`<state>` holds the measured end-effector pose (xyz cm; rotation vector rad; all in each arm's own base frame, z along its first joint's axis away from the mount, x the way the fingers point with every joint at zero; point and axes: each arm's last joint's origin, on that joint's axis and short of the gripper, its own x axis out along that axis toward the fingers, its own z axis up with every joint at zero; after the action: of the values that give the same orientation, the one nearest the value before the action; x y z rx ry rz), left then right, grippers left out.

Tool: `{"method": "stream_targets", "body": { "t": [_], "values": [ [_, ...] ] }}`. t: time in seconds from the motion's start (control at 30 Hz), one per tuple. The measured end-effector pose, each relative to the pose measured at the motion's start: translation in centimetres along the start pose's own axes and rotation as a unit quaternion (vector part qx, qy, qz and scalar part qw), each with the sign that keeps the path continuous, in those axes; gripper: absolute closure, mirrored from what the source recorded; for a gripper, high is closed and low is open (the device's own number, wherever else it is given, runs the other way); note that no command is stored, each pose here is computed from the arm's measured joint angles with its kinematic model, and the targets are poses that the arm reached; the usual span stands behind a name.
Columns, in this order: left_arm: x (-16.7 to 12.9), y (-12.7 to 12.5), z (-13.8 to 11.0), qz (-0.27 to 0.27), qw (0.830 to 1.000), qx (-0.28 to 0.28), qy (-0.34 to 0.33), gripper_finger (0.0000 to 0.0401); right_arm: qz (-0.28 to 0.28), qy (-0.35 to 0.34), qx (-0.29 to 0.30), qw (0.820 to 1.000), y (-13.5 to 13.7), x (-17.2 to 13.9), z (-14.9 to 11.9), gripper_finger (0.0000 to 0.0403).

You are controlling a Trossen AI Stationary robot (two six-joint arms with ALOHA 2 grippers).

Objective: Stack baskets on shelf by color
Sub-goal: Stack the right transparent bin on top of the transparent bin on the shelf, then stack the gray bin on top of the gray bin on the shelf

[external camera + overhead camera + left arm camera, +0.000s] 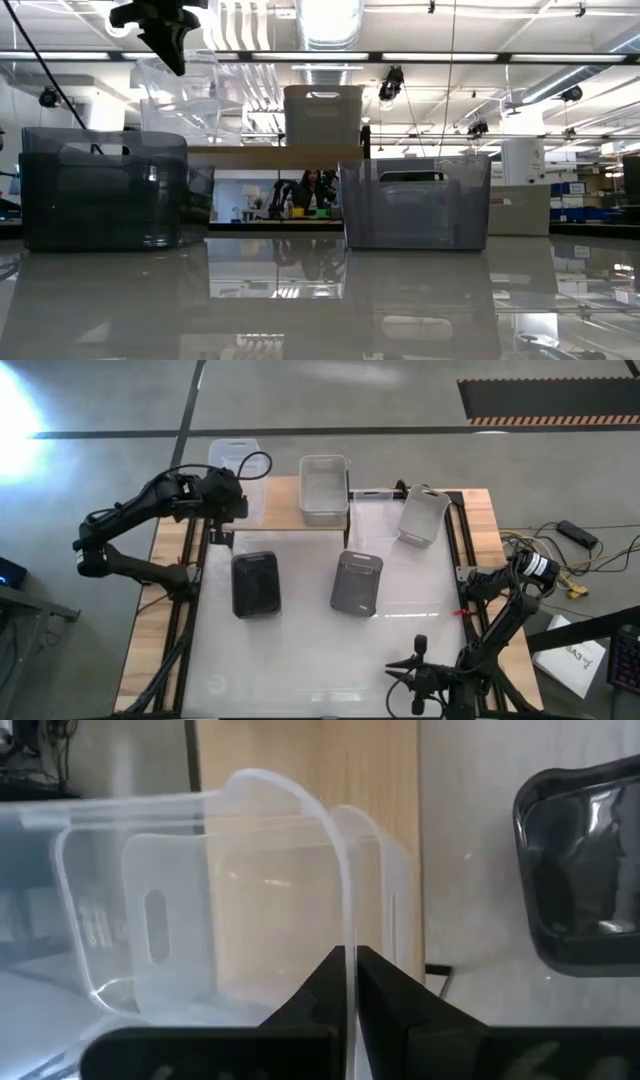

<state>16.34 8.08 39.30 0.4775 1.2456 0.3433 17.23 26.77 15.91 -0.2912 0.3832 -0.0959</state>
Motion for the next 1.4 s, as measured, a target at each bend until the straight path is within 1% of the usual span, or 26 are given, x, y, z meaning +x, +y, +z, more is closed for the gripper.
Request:
{"method": "stream_targets", "body": {
  "t": [0.17,0.47,0.53,0.8,0.93,1.07,1.13,1.23,1.33,1.4],
  "values": [
    [0.1,0.2,0.1,0.019,1.000,-0.002,0.012,0.0401,0.000,0.000,0.000,1.000,0.0,0.0,0.0,0.0346],
    [0.2,0.1,0.0,0.021,1.000,-0.004,0.017,0.0398,0.000,0.000,0.000,1.000,0.0,0.0,0.0,0.0346],
    [0.2,0.2,0.0,0.023,1.000,-0.012,0.018,0.0388,0.000,0.000,0.000,1.000,0.0,0.0,0.0,0.0346],
    [0.5,0.3,0.1,0.031,0.999,-0.027,0.028,0.0323,0.000,0.000,0.000,1.000,0.0,0.0,0.0,0.0346],
    [0.4,0.4,0.2,0.032,0.999,-0.032,0.026,0.0309,0.000,0.000,0.000,1.000,0.0,0.0,0.0,0.0346],
    [-0.2,0.7,0.2,0.039,0.998,-0.041,0.014,0.0307,0.001,0.000,0.000,1.000,0.0,0.0,0.0,0.0346],
    [-0.7,0.9,0.3,0.044,0.997,-0.068,0.006,0.0307,0.001,0.000,0.000,1.000,0.0,0.0,0.0,0.0346],
    [-1.7,1.4,0.3,0.053,0.989,-0.135,-0.014,0.0307,0.000,0.000,0.000,1.000,0.0,0.0,0.0,0.0346],
    [-2.5,1.8,0.4,0.058,0.976,-0.209,-0.033,0.0307,0.000,0.000,0.002,1.000,0.0,0.0,0.0,0.0346],
    [-2.7,1.7,0.5,0.055,0.965,-0.253,-0.042,0.0307,0.000,0.000,0.019,1.000,0.0,0.0,0.0,0.0346]
  ]
}}
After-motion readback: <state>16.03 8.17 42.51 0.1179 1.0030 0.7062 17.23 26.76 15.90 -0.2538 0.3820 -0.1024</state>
